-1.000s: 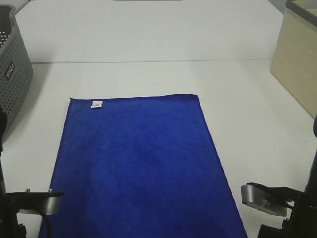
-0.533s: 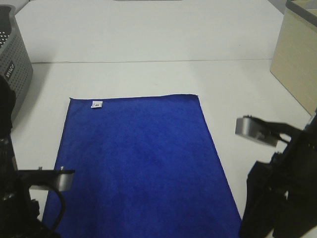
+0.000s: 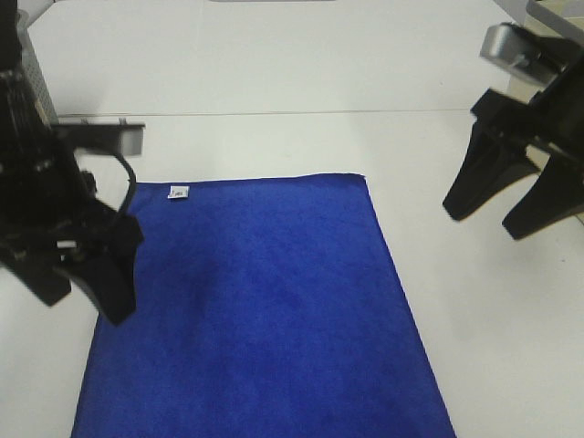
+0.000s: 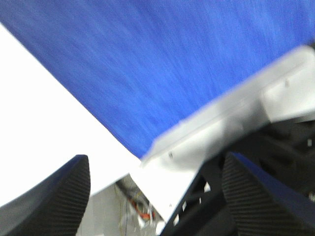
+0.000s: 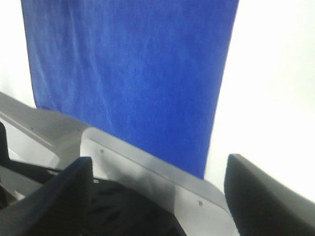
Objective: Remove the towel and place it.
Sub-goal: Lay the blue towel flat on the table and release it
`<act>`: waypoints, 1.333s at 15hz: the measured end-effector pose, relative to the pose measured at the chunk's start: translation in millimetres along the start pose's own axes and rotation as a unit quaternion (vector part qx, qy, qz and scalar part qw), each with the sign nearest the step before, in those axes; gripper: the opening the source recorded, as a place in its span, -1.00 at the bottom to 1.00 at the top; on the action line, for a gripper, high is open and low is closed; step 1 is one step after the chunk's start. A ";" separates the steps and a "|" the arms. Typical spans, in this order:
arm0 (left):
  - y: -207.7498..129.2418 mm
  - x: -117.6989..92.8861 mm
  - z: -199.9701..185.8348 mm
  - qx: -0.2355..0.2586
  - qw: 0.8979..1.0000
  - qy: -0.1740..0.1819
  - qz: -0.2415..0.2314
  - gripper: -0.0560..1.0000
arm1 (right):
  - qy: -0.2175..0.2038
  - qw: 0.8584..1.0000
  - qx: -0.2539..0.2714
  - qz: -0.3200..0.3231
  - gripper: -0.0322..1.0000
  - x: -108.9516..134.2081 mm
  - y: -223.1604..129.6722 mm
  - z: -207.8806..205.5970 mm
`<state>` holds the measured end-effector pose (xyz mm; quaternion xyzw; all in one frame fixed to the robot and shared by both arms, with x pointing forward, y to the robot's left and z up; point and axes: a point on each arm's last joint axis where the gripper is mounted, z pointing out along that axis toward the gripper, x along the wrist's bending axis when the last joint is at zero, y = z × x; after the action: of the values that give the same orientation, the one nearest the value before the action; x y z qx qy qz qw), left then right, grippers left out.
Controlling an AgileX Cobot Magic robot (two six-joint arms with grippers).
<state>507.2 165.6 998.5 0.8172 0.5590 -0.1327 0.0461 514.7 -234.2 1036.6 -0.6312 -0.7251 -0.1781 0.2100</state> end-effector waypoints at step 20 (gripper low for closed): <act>154.1 186.2 22.3 -0.131 0.979 -0.046 -0.149 0.45 | 0.017 0.999 -0.032 -0.040 0.47 -76.1 175.1 50.3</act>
<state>709.5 271.3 915.8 0.7049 0.6842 -0.1011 0.1577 692.9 -247.4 952.5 -0.6046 -0.7404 -0.2197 0.1947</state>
